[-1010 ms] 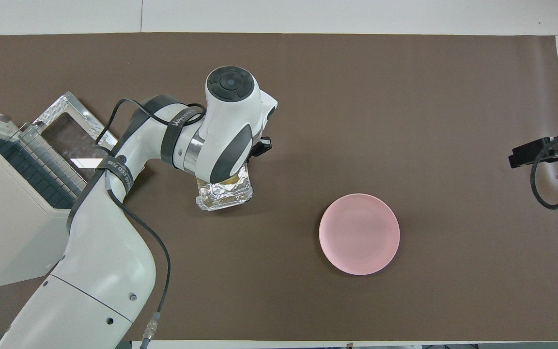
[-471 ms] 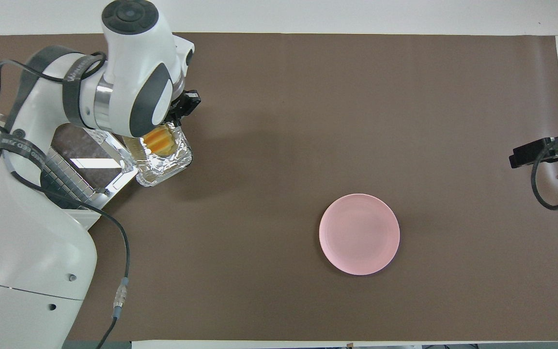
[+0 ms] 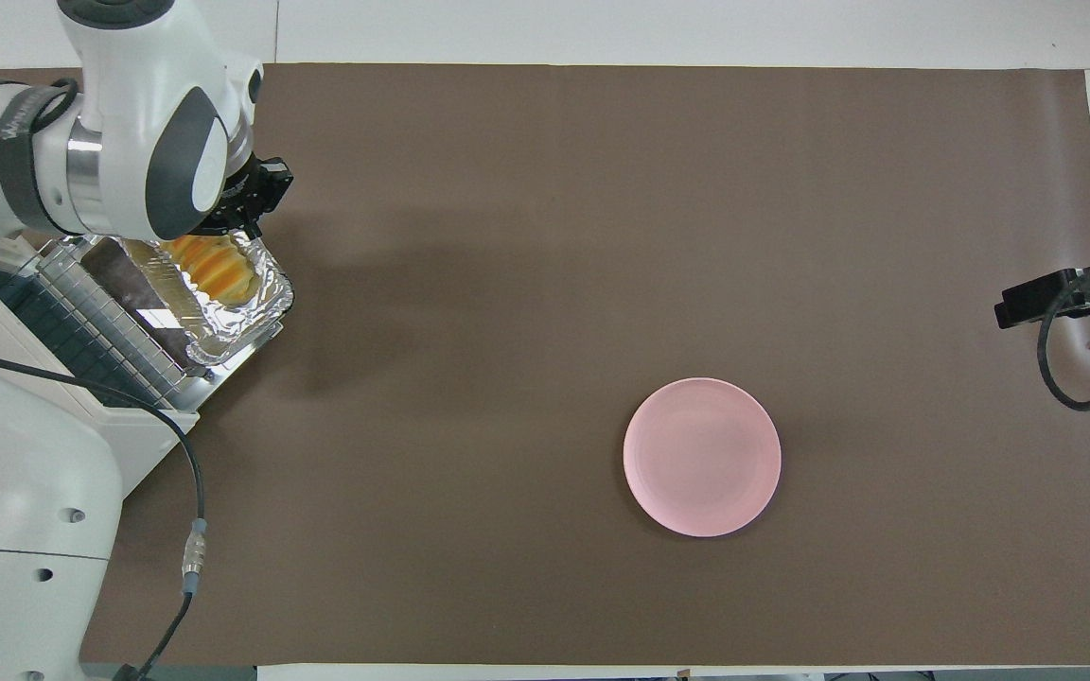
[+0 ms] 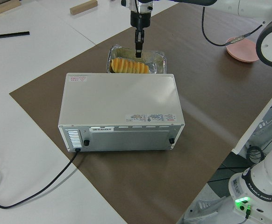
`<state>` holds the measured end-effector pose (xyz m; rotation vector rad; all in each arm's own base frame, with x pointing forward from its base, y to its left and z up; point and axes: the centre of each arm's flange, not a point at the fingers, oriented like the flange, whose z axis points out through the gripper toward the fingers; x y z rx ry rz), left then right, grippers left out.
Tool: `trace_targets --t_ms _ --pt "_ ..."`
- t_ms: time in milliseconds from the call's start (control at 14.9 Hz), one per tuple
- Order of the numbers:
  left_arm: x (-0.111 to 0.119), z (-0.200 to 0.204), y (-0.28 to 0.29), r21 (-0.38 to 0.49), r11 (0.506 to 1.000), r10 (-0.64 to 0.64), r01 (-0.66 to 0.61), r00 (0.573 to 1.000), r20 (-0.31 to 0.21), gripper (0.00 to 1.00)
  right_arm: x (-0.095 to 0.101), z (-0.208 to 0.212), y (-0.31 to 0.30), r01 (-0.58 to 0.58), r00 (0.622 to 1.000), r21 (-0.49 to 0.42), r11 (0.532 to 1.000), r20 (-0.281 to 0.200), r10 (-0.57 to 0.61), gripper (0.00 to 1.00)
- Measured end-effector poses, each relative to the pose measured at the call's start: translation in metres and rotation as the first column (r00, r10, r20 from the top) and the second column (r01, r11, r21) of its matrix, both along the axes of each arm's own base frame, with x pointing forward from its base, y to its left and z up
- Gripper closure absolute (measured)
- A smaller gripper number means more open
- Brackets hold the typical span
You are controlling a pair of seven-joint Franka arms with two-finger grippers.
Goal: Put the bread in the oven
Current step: 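Carry the foil tray with the left gripper into the open toaster oven, then release the foil tray inside the oven and raise the left gripper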
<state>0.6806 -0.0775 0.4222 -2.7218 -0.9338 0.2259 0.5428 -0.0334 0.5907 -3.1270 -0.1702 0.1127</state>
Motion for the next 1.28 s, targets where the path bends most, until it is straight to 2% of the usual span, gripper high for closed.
trace_targets --t_ms 202,606,1010,1279 --pt "-0.002 -0.002 0.034 0.012 0.998 0.057 -0.057 0.998 -0.033 0.98 0.0 0.0 -0.002 0.003 1.0 0.001 1.0 0.0 -0.003 0.0" --pt "-0.006 -0.014 0.081 0.039 0.991 0.128 -0.126 0.99 -0.061 0.98 0.0 0.0 -0.007 0.012 1.0 0.001 1.0 0.0 -0.012 0.0" --pt "-0.024 -0.041 0.097 0.06 0.992 0.12 -0.113 0.983 -0.139 0.98 -0.001 0.0 -0.007 0.013 1.0 0.001 1.0 0.001 -0.013 0.0" --pt "-0.031 -0.042 0.1 0.044 0.995 0.1 -0.094 0.983 -0.157 0.98 -0.002 0.005 -0.007 0.013 1.0 0.001 1.0 0.007 -0.013 0.0"
